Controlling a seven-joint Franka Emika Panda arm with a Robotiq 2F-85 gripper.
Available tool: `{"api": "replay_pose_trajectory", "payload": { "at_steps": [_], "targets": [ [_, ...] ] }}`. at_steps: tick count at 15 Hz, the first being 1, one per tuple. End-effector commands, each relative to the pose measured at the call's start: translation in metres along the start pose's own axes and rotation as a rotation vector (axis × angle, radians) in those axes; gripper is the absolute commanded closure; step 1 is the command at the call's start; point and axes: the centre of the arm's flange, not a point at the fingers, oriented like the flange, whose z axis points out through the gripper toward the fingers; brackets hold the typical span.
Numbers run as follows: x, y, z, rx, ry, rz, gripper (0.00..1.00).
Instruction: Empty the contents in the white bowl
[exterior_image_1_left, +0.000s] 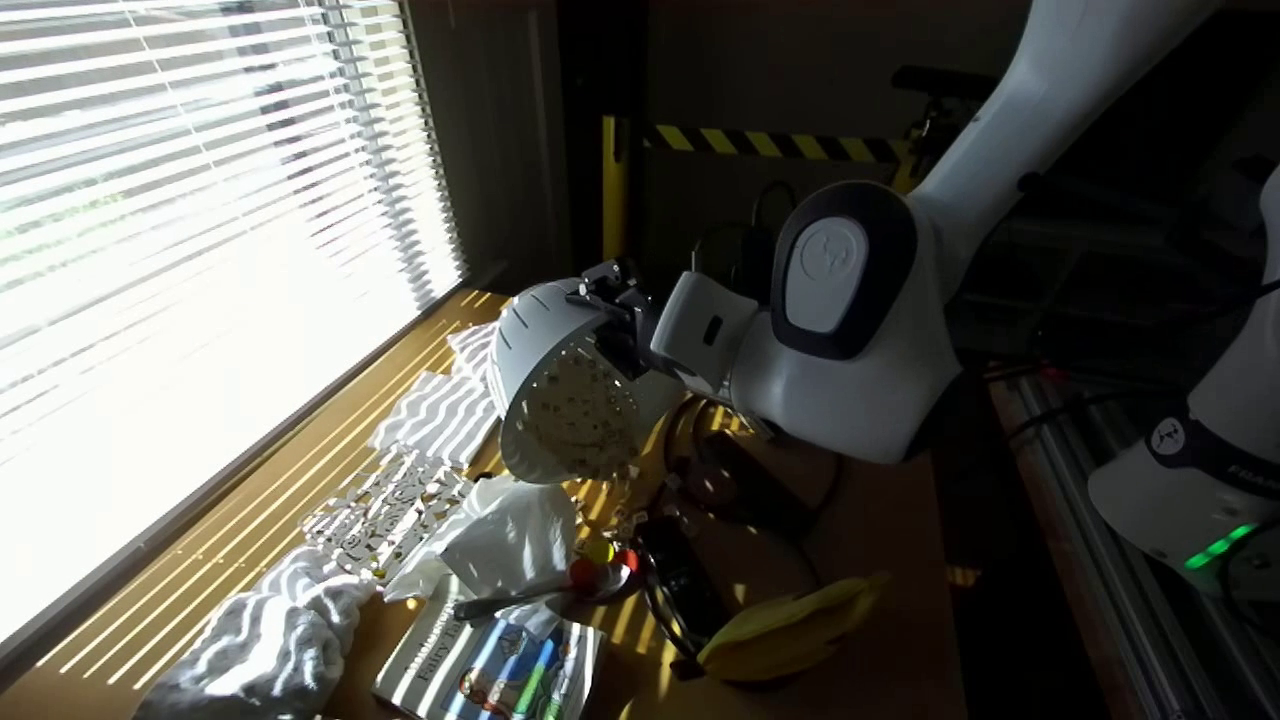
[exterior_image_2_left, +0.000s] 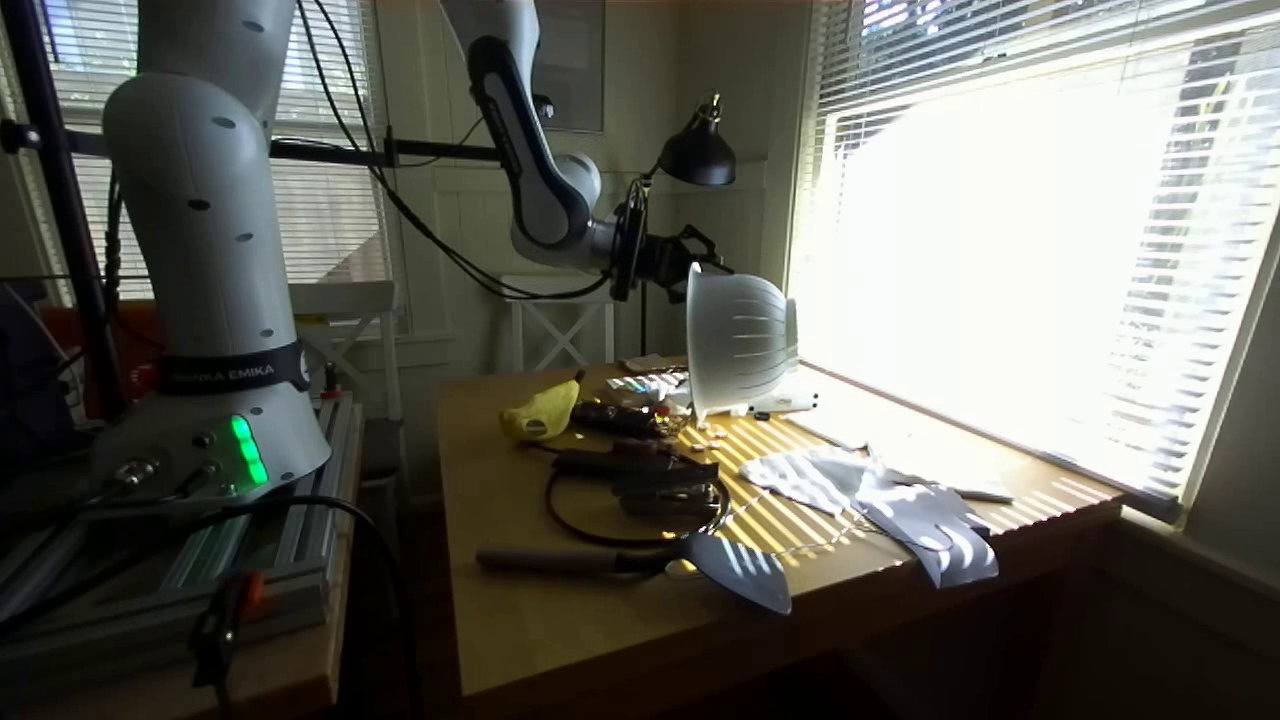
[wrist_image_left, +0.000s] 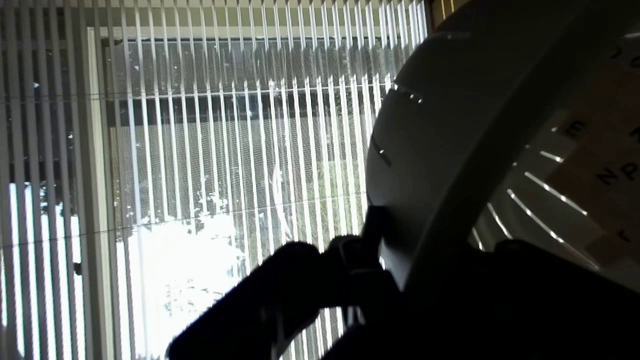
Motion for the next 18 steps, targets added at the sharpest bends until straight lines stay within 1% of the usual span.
{"api": "replay_pose_trajectory", "payload": {
  "at_steps": [1,7,14,15,16,17,18],
  "targets": [
    [-0.009,-0.002,-0.001,-0.090,0.032,-0.016,0.97],
    [-0.012,-0.006,0.000,-0.180,0.083,-0.014,0.97],
    [-0.008,-0.007,0.000,-0.276,0.173,0.035,0.97],
    [-0.008,-0.004,0.001,-0.273,0.168,0.045,0.97],
    [-0.009,0.001,0.003,-0.226,0.145,0.059,0.97],
    [-0.010,0.007,0.008,-0.208,0.126,0.076,0.97],
    [-0.013,0.019,0.018,-0.155,0.086,0.115,0.97]
  ]
}}
